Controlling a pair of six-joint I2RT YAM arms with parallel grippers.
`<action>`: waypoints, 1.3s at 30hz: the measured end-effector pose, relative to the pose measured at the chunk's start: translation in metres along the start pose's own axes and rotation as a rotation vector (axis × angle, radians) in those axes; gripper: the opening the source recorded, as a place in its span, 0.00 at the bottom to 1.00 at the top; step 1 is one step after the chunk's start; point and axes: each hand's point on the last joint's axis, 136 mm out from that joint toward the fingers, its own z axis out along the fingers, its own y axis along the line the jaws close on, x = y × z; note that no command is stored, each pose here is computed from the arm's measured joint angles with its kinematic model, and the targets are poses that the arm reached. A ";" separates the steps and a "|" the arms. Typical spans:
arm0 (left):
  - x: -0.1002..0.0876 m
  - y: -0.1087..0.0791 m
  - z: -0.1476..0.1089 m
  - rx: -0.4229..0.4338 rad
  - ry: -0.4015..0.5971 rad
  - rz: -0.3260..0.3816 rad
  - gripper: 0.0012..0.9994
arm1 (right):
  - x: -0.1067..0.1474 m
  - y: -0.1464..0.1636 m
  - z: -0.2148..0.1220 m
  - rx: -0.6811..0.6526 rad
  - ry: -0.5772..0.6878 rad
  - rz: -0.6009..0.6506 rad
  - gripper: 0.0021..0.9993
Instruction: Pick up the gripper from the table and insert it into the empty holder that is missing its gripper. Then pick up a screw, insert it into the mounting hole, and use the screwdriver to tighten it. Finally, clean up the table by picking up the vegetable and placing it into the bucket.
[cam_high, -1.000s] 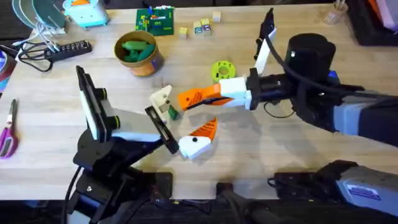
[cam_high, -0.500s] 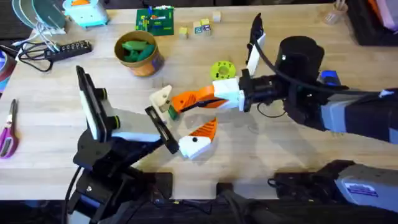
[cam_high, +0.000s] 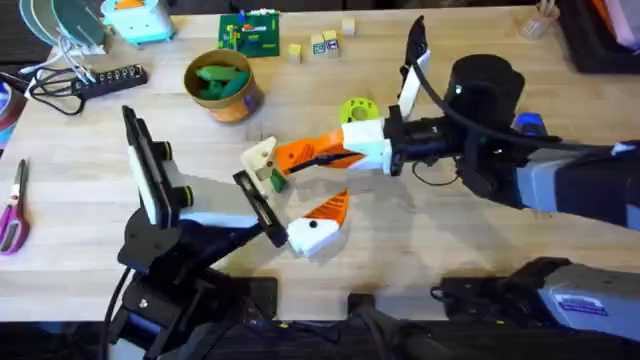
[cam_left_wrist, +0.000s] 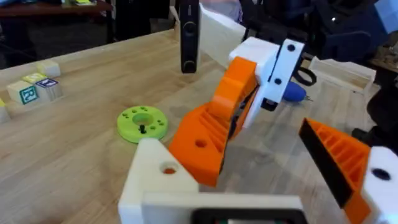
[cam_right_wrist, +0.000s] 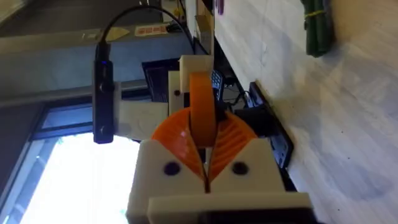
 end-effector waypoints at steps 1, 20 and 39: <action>0.000 0.000 0.000 0.000 0.000 0.000 0.99 | 0.000 0.000 0.000 0.000 0.000 0.002 0.01; 0.000 0.000 0.000 -0.001 0.000 0.000 0.99 | -0.003 0.004 0.008 0.005 -0.011 0.007 0.01; -0.001 0.009 -0.001 -0.046 -0.006 -0.028 0.99 | -0.009 0.002 0.045 0.022 0.045 0.016 0.01</action>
